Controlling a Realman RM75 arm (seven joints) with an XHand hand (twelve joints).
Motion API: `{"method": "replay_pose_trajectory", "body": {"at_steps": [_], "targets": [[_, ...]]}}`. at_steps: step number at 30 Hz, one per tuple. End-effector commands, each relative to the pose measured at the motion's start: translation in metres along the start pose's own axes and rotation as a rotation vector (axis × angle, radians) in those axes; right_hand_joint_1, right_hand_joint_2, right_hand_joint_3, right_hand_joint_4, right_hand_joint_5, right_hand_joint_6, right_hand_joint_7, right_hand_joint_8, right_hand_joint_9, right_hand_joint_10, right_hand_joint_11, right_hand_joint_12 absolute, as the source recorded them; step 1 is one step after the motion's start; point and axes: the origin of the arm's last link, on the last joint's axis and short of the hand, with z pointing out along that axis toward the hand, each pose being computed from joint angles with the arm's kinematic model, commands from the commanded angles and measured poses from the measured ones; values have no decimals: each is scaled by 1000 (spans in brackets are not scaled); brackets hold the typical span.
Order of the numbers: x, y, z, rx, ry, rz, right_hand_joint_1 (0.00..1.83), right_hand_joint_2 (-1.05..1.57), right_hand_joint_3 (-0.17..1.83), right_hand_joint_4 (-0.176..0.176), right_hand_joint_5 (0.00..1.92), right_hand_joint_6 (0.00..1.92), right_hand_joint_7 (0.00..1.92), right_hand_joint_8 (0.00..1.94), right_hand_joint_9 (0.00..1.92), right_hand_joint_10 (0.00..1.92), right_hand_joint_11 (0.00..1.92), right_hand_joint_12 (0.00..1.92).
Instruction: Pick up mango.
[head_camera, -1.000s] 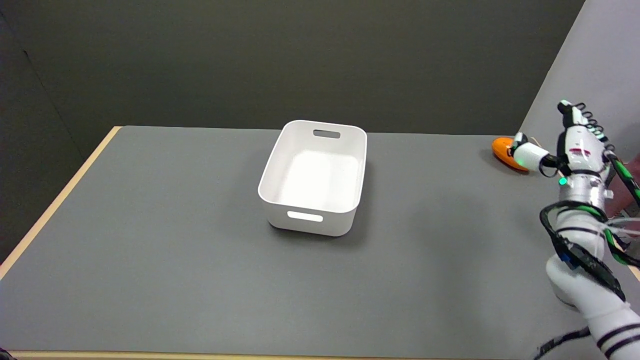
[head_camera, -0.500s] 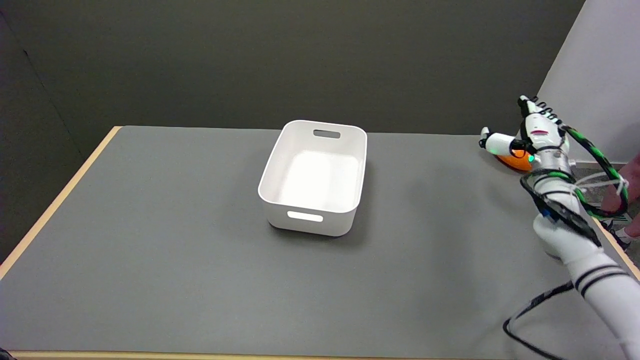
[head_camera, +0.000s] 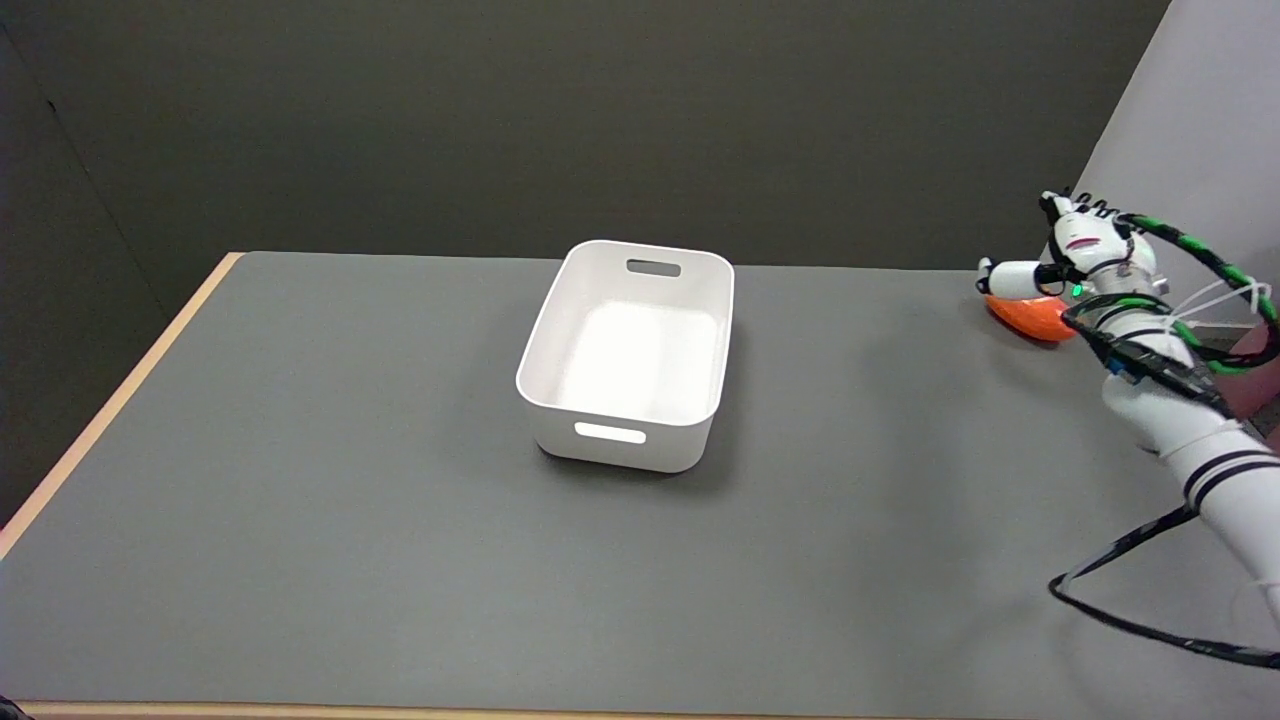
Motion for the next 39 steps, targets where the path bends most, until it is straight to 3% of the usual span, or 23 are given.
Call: {"method": "replay_pose_trajectory", "body": {"at_steps": [1,7,21,39], "targets": [[14,61,14,-64,-114,-216,492,595,954,-32,59,163,81,222,45,617,40,1098],[-4,64,7,-45,-185,-219,491,594,953,-32,59,163,80,222,45,617,38,1094],[-17,35,14,42,-269,-233,491,595,954,-28,61,178,78,205,39,608,38,1093],[-15,22,38,-1,-273,-297,500,594,959,-22,60,192,73,186,37,597,28,1064]]}}
